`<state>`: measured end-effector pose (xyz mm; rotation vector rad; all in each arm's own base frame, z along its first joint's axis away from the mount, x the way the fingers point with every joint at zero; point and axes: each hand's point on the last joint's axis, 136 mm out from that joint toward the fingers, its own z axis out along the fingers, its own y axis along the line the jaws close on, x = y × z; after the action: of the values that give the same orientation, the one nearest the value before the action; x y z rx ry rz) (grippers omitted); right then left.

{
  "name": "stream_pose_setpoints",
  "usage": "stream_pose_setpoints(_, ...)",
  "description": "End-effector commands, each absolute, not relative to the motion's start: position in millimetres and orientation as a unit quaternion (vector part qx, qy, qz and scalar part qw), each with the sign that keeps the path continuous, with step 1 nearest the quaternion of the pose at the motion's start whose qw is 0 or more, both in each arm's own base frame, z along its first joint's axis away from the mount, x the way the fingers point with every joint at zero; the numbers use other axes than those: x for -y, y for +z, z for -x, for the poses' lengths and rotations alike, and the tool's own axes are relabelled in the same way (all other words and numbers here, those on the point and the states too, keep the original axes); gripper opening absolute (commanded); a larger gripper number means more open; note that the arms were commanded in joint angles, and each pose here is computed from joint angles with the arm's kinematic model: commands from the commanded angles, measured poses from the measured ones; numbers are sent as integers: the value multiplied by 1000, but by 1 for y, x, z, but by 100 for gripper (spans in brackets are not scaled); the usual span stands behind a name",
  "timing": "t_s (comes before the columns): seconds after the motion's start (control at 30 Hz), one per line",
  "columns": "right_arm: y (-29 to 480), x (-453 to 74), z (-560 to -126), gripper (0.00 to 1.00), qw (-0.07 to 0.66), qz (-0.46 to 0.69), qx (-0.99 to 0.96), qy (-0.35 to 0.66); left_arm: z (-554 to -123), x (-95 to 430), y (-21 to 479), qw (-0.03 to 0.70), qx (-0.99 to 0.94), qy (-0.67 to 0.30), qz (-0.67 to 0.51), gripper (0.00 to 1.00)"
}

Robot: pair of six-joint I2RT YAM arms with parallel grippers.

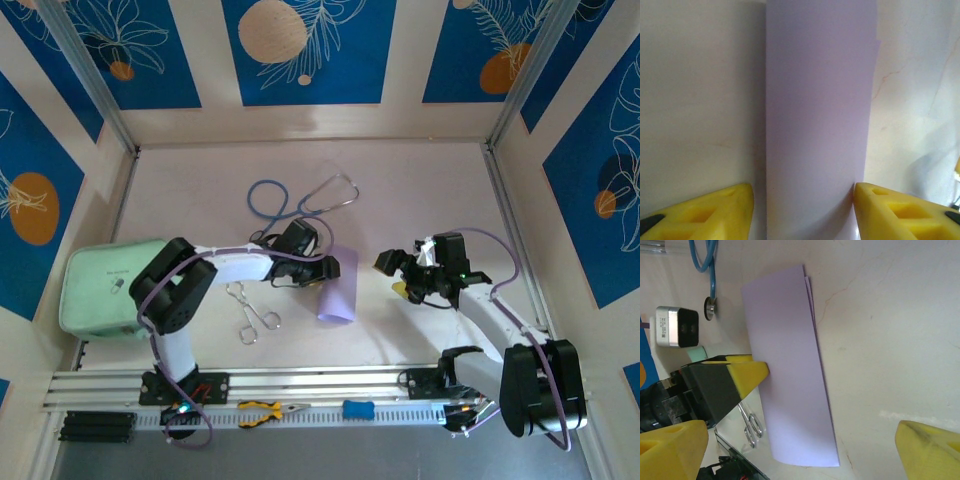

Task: Fold a paper plane with a square sheet of paper (pick it up from the middle)
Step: First fold the square sheet of paper in half at the center of the table.

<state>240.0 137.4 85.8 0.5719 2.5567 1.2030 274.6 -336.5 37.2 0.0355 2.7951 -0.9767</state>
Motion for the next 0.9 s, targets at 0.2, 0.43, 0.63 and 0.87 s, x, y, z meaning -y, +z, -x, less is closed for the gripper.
stream_pose_setpoints(0.2,84,-147,-235,96,115,-193,-879,421,-276,324,47,108,-947,-299,-48,49)
stream_pose_setpoints(0.43,78,-151,-232,96,110,-193,-882,415,-273,328,40,84,-944,-314,-56,49)
stream_pose_setpoints(0.63,77,-153,-231,96,108,-190,-883,415,-272,336,38,74,-936,-342,-36,49)
stream_pose_setpoints(0.87,73,-153,-231,96,106,-190,-885,412,-274,331,32,74,-939,-336,-2,41)
